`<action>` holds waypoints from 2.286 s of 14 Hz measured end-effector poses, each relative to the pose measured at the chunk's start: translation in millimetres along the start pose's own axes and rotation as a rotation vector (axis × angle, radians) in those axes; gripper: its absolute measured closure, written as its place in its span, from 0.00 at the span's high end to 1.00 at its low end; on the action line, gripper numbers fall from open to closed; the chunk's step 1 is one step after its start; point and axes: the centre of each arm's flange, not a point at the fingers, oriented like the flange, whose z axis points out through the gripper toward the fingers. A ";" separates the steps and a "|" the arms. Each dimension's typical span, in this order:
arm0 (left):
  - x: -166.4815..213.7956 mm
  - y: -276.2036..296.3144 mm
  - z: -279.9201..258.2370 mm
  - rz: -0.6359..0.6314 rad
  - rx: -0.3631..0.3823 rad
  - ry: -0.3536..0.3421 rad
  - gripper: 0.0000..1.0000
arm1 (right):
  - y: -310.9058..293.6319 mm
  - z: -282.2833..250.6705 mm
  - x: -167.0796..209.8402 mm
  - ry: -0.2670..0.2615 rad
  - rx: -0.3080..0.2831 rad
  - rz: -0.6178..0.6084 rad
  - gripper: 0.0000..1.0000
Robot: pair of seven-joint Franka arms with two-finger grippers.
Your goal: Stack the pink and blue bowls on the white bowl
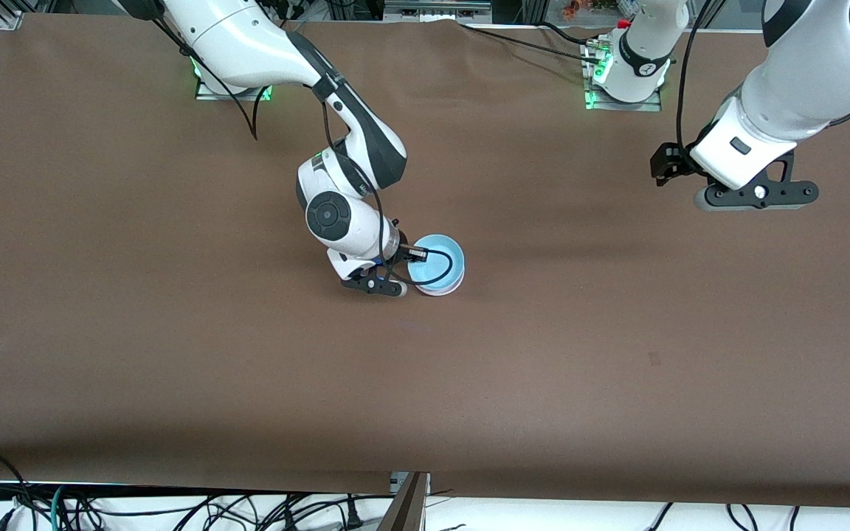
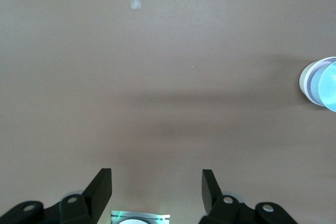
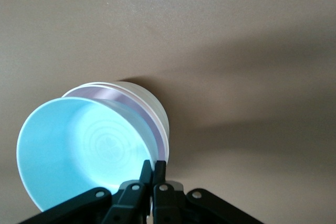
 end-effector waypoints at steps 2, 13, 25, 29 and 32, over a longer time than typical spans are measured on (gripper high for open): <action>-4.7 -0.9 5.4 0.000 0.006 0.011 0.78 | 1.1 3.0 0.5 -0.001 -0.004 0.000 0.02; -36.5 -0.6 25.0 0.029 -0.017 0.047 0.78 | -1.8 -32.9 17.9 0.014 -0.020 -0.011 0.70; -13.8 -77.4 10.6 -0.029 -0.077 0.103 0.91 | 254.4 -393.6 80.9 -0.047 -0.308 -0.347 1.00; -1.9 -132.0 6.9 -0.019 -0.102 0.118 1.00 | 295.4 -481.8 31.4 0.057 -0.295 -0.319 1.00; -0.5 -128.6 7.1 -0.010 -0.105 0.117 1.00 | 309.4 -490.9 -6.6 0.048 -0.327 -0.314 1.00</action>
